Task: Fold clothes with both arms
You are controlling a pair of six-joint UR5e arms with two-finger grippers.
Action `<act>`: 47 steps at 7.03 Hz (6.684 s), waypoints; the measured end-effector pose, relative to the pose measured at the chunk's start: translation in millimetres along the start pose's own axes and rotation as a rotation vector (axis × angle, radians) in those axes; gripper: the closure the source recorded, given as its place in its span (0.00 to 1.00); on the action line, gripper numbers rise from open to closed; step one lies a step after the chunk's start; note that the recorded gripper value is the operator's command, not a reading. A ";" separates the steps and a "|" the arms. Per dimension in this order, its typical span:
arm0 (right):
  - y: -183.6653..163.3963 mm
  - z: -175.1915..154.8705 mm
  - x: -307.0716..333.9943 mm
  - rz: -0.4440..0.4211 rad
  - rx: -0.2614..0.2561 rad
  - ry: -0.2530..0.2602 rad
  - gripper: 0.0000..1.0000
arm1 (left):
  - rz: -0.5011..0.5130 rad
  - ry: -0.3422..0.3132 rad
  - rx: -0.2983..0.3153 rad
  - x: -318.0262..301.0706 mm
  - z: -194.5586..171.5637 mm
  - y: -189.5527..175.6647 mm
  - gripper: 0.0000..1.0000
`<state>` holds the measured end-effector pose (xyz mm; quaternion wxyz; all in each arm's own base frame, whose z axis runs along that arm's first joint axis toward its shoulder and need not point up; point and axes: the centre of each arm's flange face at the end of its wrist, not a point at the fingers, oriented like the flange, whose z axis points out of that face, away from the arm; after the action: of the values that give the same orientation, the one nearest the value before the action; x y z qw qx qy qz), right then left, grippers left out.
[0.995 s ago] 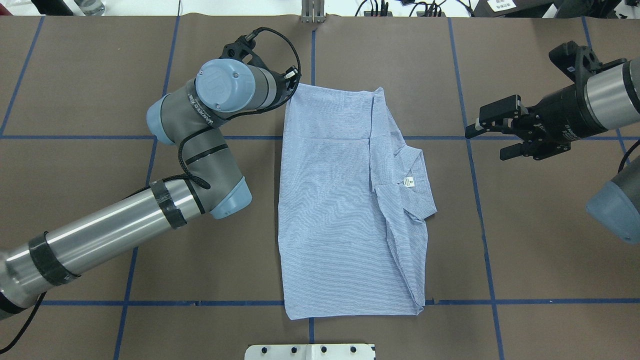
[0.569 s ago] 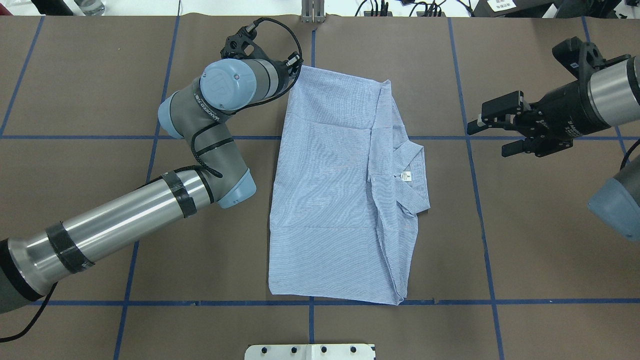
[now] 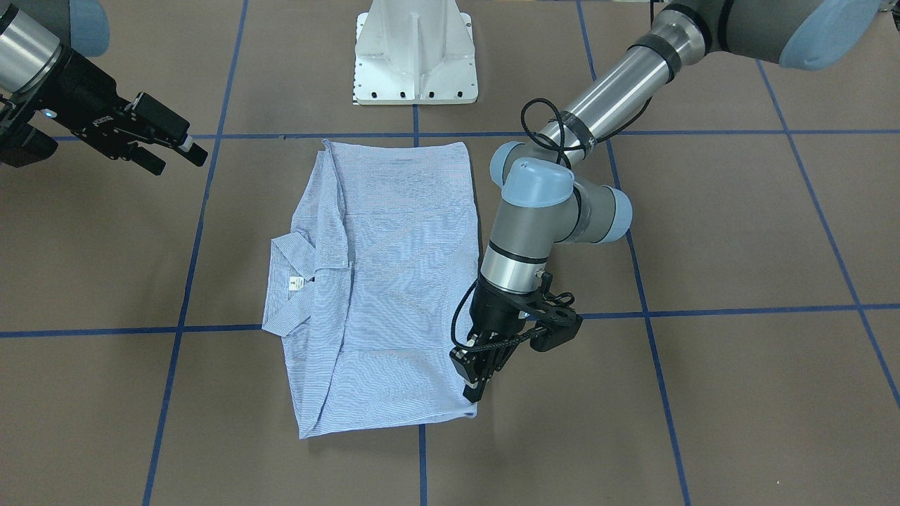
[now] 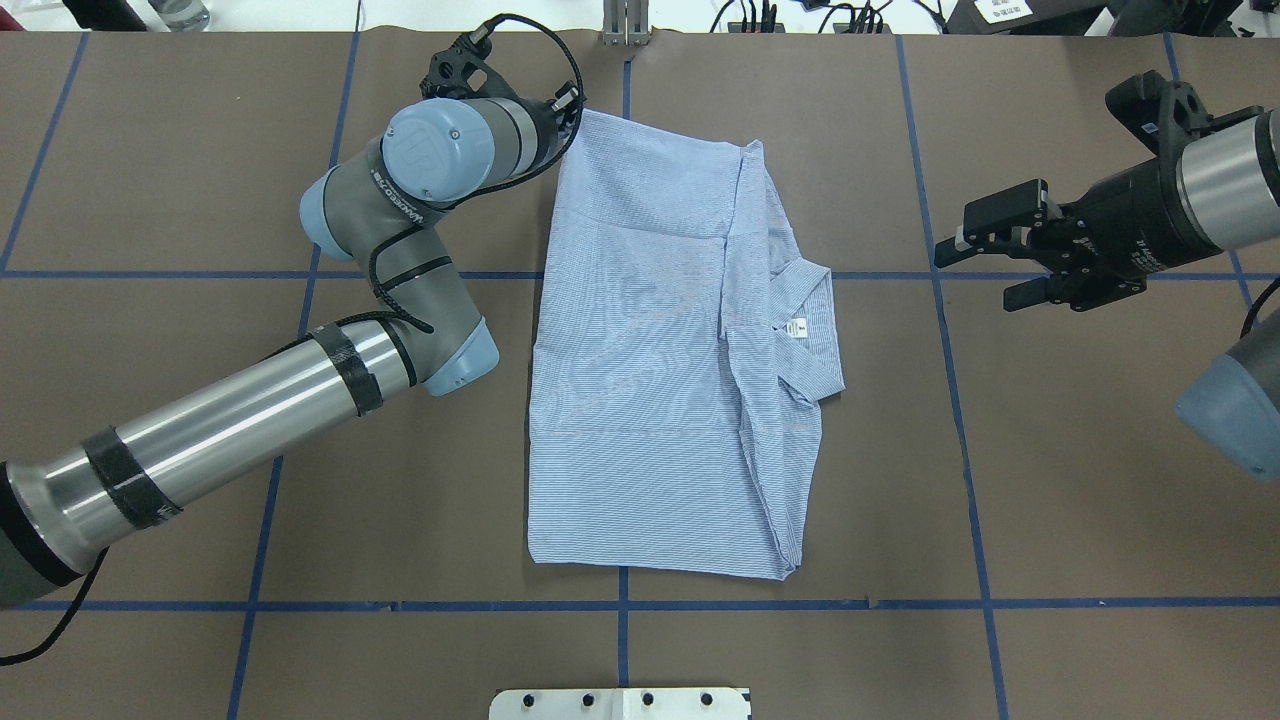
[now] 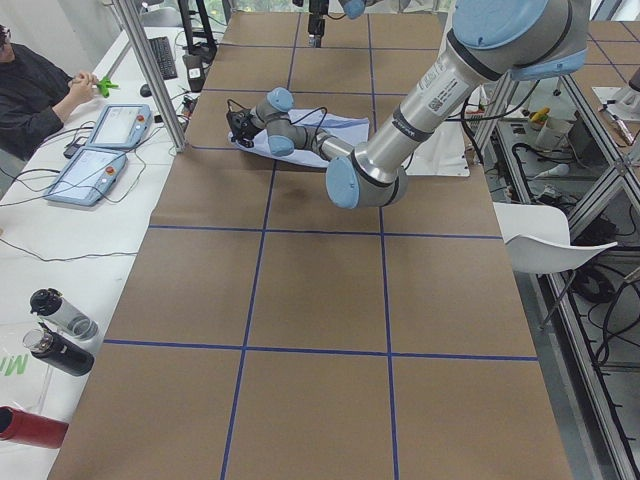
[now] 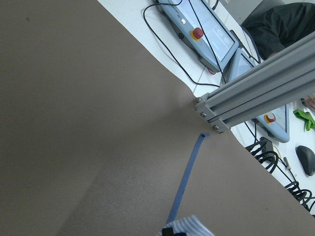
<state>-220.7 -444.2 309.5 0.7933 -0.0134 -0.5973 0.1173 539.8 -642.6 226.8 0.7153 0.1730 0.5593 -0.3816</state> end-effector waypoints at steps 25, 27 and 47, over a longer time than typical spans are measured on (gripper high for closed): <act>91.2 297.4 -67.3 -0.519 -0.041 0.735 0.00 | 0.279 -0.266 -0.335 -114.0 -199.1 -33.5 0.00; 83.5 289.5 -55.8 -0.507 -0.040 0.742 0.00 | 0.280 -0.266 -0.337 -114.2 -198.6 -32.3 0.00; 107.9 118.4 -82.4 -0.355 -0.072 0.408 0.00 | 0.030 -0.357 -0.614 -152.5 -231.1 254.1 0.17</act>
<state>-372.9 -370.1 248.2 0.9044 0.0401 -0.4218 -0.0501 560.7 -268.2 250.7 0.8260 -0.1114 0.5113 -0.2096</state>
